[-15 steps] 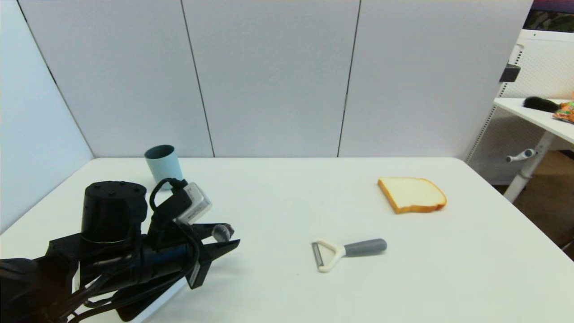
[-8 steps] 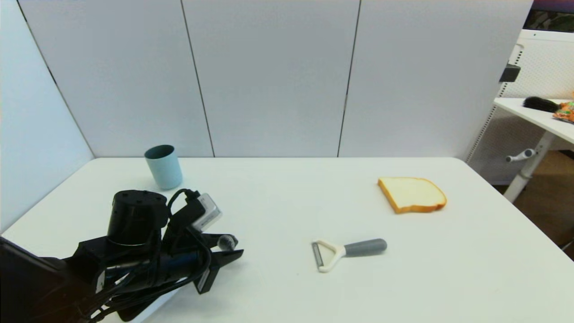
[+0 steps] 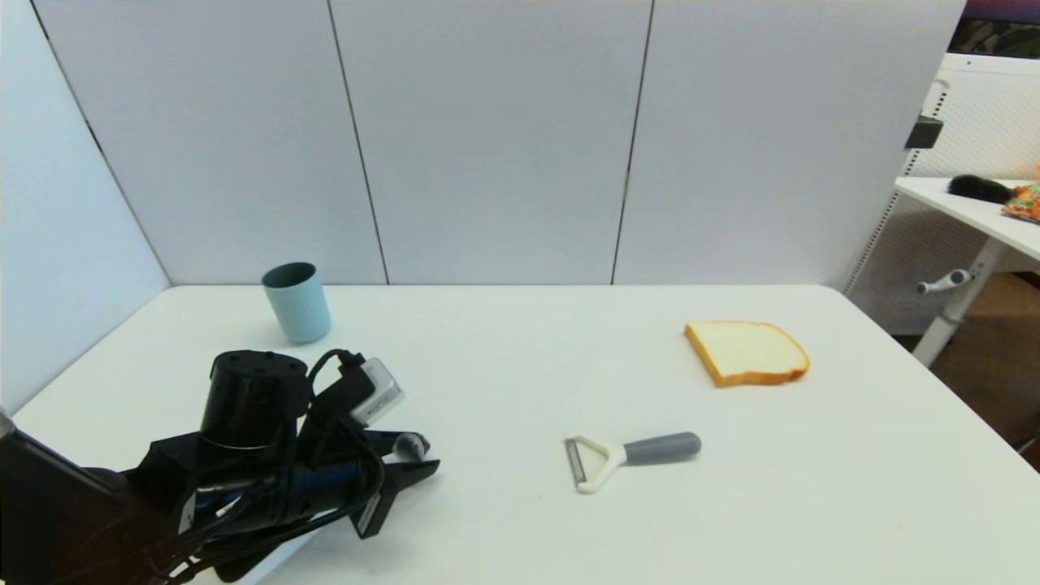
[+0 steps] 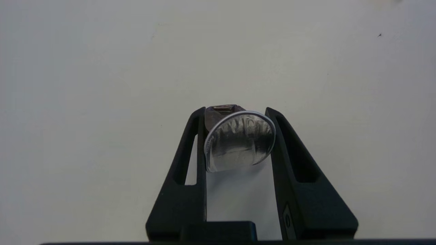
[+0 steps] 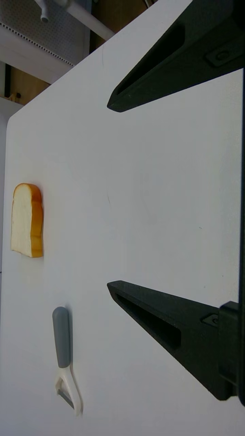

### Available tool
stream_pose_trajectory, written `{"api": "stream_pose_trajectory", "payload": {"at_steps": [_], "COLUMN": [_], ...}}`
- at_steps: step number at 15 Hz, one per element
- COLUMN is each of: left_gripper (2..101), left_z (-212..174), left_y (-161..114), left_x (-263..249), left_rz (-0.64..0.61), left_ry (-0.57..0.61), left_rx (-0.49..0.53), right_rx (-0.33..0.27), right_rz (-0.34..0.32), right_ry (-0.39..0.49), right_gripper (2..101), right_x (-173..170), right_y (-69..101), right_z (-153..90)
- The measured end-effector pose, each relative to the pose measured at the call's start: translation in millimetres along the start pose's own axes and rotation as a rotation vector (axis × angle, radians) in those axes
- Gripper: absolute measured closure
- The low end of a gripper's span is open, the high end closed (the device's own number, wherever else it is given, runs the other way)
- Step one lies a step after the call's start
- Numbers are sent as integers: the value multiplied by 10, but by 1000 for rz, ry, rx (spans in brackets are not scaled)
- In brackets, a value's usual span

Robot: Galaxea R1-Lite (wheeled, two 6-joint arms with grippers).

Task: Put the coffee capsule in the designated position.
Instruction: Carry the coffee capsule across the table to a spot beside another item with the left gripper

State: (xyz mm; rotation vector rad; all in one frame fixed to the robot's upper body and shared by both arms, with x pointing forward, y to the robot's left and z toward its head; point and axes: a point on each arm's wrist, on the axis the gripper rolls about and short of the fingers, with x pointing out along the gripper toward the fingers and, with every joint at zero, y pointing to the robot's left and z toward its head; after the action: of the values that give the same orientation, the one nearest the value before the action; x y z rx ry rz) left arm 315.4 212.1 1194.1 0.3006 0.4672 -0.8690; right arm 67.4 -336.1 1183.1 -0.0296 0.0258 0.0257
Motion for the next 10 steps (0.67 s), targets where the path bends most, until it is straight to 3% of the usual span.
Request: {"api": "stream_pose_trajectory", "payload": {"at_steps": [9, 10], "left_gripper": [713, 638], "left_z": [6, 7], "left_y": [2, 1], "left_x": [-13, -15], "left_rz": [4, 4], "left_ry": [-5, -5], "left_rx": [3, 3], "right_rx": [0, 0], "right_rz": [0, 0], "right_ry": [0, 0], "right_gripper": [43, 43], "right_x": [0, 0], "right_y": [0, 0], "right_z": [0, 0]}}
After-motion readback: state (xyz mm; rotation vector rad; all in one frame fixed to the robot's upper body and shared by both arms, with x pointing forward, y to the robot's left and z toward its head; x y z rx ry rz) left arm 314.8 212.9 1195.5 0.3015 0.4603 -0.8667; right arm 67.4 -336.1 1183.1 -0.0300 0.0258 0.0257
